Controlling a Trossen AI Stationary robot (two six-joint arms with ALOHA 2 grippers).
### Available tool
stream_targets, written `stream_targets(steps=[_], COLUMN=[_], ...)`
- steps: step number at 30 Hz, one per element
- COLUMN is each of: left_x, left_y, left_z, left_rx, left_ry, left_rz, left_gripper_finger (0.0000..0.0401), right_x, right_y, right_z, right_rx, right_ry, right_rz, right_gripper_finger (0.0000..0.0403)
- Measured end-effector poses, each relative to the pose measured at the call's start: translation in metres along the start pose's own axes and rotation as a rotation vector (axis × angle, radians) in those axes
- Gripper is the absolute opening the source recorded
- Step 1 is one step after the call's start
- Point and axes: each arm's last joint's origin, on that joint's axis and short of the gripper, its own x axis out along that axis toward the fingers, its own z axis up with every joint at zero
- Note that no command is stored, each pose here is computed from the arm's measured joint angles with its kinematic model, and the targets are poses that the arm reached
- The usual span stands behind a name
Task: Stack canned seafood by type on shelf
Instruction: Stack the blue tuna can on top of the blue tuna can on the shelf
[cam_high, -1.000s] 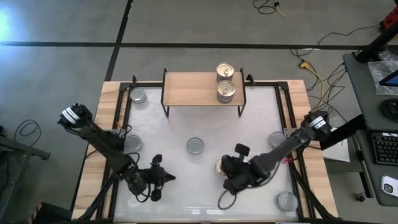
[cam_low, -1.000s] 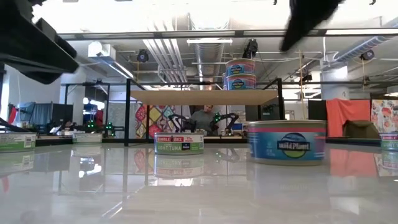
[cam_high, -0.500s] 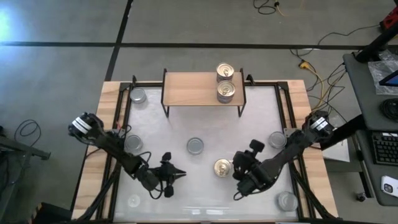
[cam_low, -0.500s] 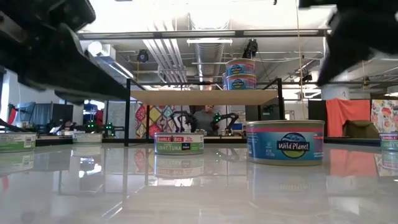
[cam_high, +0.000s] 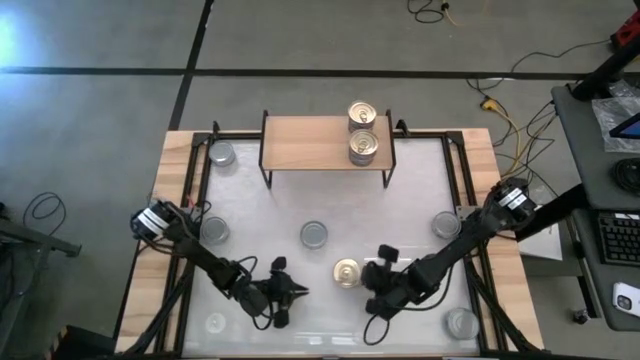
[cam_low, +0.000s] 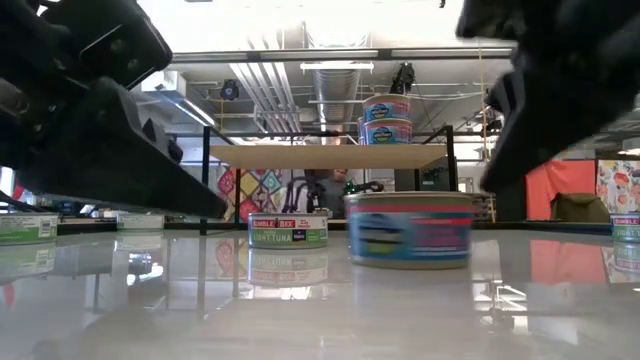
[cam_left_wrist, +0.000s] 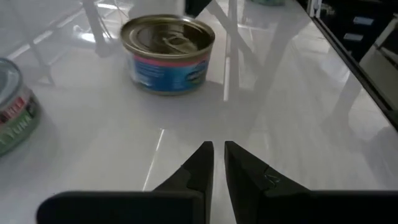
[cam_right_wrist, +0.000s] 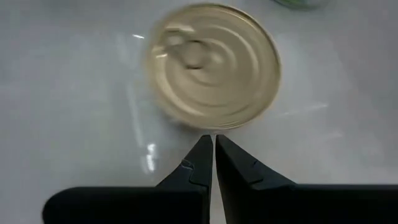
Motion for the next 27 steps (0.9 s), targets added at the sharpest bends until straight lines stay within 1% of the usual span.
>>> stream_targets(steps=[2,5,6,8,11,14,17,21,23,27], left_x=[-0.002,-0.005,-0.006,-0.006,-0.003,-0.001,0.002,0.005,0.007,0.011], left_y=[0.001,0.005,0.007,0.012,0.017,0.019,0.019,0.022,0.022,0.023], left_z=[0.0,0.002,0.001,0.0,0.002,0.004,0.007,0.011,0.013,0.017], left_rx=[0.001,-0.01,-0.012,-0.028,-0.041,-0.029,-0.013,-0.019,-0.03,-0.047], left_ry=[0.017,0.023,0.029,0.046,0.067,0.074,0.066,0.068,0.073,0.074], left_rz=[0.001,0.01,0.016,0.011,-0.017,-0.029,-0.03,-0.041,-0.057,-0.071], left_gripper_finger=[0.0025,0.0025,0.0025,0.0025,0.0025,0.0025,0.0025,0.0025,0.0025,0.0025], right_x=[-0.004,-0.005,-0.005,-0.004,0.0,0.003,0.007,0.019,0.024,0.031], right_y=[0.004,0.005,0.005,0.003,-0.001,-0.002,-0.002,-0.003,-0.006,-0.016], right_z=[0.006,0.007,0.008,0.008,0.005,0.002,-0.002,-0.011,-0.017,-0.03], right_rx=[-0.022,-0.051,-0.045,0.004,0.068,0.104,0.123,0.173,0.187,0.195], right_ry=[0.003,0.013,0.012,0.015,0.049,0.041,0.013,-0.07,-0.093,-0.072], right_rz=[0.036,0.043,0.045,0.046,0.048,0.049,0.07,0.151,0.169,0.111], right_gripper_finger=[0.0013,0.0018,0.0024,0.0044,0.0091,0.015,0.021,0.0281,0.0314,0.0372])
